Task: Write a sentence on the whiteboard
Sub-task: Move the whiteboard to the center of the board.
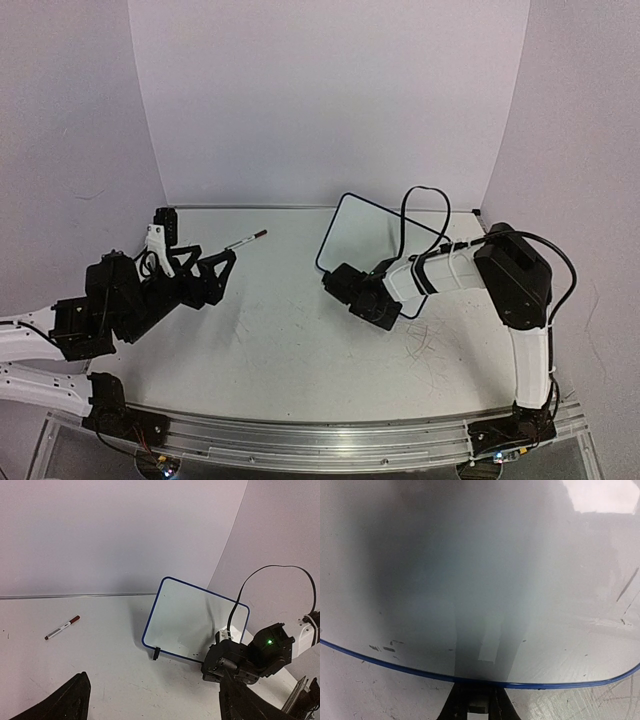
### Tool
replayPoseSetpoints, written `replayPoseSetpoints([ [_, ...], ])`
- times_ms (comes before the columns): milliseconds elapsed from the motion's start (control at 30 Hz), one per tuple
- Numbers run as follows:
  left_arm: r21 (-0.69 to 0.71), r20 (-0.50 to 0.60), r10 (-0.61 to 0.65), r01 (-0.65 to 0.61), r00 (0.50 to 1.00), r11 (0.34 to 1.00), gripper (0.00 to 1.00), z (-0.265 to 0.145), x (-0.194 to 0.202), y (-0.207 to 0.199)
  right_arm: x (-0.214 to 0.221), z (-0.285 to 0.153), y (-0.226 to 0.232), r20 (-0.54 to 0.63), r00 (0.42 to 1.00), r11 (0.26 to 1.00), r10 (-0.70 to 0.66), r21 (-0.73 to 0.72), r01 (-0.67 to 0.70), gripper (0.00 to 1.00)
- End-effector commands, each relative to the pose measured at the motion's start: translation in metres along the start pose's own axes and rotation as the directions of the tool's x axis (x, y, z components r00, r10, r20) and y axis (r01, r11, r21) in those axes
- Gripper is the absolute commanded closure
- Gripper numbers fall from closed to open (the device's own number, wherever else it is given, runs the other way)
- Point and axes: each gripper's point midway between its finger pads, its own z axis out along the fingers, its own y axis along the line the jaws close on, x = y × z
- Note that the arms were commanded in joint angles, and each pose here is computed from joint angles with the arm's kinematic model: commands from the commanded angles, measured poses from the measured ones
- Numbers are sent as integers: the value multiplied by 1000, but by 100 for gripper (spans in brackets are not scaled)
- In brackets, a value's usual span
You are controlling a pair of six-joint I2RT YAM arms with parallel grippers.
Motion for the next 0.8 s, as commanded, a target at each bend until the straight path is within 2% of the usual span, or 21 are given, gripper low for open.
replayPoseSetpoints([
  [0, -48, 35, 21, -19, 999, 999, 9, 5, -19, 0, -4, -12, -5, 56, 986, 988, -155, 7, 155, 100],
  [133, -75, 15, 39, -38, 999, 996, 9, 15, -15, -2, 1, -22, -9, 72, 959, 960, -275, -36, 278, 100],
  [267, -89, -5, 42, -43, 999, 995, 10, 27, -9, -7, 12, -31, -3, 94, 921, 896, -378, -215, 390, 100],
  [467, -44, -67, 14, -17, 998, 999, 14, 50, 6, -30, 31, -47, 5, 181, 796, 698, -578, -395, 597, 100],
  [633, -18, -79, -25, 23, 997, 1000, 15, 58, 5, -42, 38, -65, 3, 319, 700, 527, -639, -481, 700, 100],
  [767, -8, -60, -45, 45, 997, 999, 15, 55, -6, -44, 34, -70, 0, 391, 634, 459, -668, -454, 763, 100],
])
